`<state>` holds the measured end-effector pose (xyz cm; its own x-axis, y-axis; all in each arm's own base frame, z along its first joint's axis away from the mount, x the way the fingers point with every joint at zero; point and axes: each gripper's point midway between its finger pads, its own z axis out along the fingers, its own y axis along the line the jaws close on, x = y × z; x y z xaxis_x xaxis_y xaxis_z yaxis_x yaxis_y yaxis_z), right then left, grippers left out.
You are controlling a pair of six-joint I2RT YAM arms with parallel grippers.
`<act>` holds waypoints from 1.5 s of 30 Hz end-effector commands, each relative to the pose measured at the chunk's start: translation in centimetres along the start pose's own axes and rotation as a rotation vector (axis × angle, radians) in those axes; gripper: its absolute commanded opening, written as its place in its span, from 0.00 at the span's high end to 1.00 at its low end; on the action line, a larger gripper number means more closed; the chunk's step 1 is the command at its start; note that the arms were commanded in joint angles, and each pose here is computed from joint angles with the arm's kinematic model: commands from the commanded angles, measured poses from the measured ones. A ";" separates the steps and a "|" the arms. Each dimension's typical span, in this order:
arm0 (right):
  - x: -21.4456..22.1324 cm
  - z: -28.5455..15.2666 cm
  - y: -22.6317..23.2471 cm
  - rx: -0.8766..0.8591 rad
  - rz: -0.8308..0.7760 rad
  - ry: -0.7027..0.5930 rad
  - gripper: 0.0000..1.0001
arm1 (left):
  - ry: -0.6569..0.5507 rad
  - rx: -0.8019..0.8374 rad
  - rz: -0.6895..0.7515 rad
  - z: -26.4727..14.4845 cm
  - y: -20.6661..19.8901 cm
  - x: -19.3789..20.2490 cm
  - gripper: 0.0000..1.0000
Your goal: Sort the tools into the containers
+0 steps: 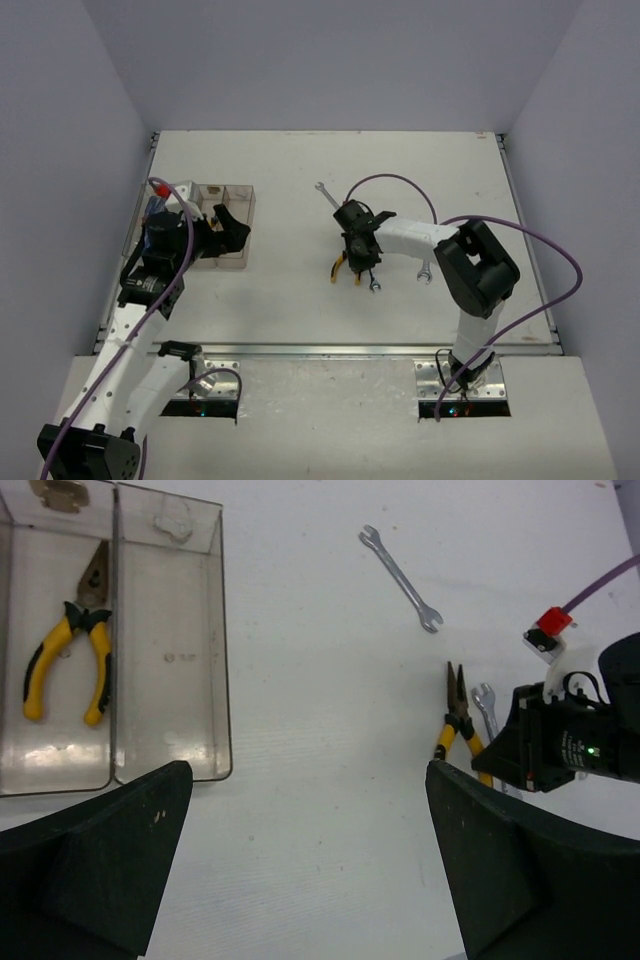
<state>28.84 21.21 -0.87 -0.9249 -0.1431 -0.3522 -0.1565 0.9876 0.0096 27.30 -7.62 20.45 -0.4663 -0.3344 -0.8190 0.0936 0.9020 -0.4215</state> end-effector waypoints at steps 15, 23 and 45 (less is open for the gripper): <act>-3.8 -11.0 4.7 -0.428 -0.087 -0.386 1.00 | 0.111 0.632 -0.282 4.4 -14.3 5.3 0.00; -3.6 -15.4 5.9 -0.581 -0.150 -0.503 1.00 | 0.133 0.640 -0.343 8.4 -16.9 5.2 0.12; -3.5 -16.5 5.5 -0.558 -0.171 -0.545 0.58 | 0.227 0.630 -0.268 11.4 -19.7 6.6 1.00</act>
<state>23.31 25.64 12.37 -0.6847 -0.1704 -0.7086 -0.5562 0.7504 0.3570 32.14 -30.55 16.97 -0.7468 -0.4614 -0.4789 0.3028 0.4053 -0.8626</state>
